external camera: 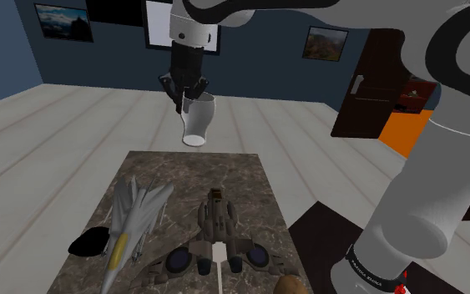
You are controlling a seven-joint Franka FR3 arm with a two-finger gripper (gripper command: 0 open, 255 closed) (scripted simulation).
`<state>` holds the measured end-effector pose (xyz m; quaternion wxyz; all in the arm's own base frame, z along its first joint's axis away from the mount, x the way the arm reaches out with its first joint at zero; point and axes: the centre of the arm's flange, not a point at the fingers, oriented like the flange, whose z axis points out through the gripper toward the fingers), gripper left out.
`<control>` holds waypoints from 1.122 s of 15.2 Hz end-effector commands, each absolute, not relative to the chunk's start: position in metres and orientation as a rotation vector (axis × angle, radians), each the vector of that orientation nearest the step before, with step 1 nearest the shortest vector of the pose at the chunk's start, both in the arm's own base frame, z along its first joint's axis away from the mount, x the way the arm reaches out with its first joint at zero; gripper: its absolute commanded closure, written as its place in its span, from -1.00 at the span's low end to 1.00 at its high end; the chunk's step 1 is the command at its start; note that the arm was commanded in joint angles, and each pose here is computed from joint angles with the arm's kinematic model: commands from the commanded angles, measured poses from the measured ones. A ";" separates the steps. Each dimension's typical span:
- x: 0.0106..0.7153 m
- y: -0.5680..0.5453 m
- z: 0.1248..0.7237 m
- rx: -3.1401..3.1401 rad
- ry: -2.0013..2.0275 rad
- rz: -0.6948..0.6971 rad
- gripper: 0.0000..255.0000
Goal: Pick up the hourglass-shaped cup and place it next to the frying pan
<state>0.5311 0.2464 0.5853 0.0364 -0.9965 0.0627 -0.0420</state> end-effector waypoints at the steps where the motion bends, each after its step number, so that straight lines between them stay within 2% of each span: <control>1: 0.505 0.255 0.582 -3.060 0.194 -0.130 1.00; 17: 0.310 0.331 0.559 -3.060 0.194 -0.130 1.00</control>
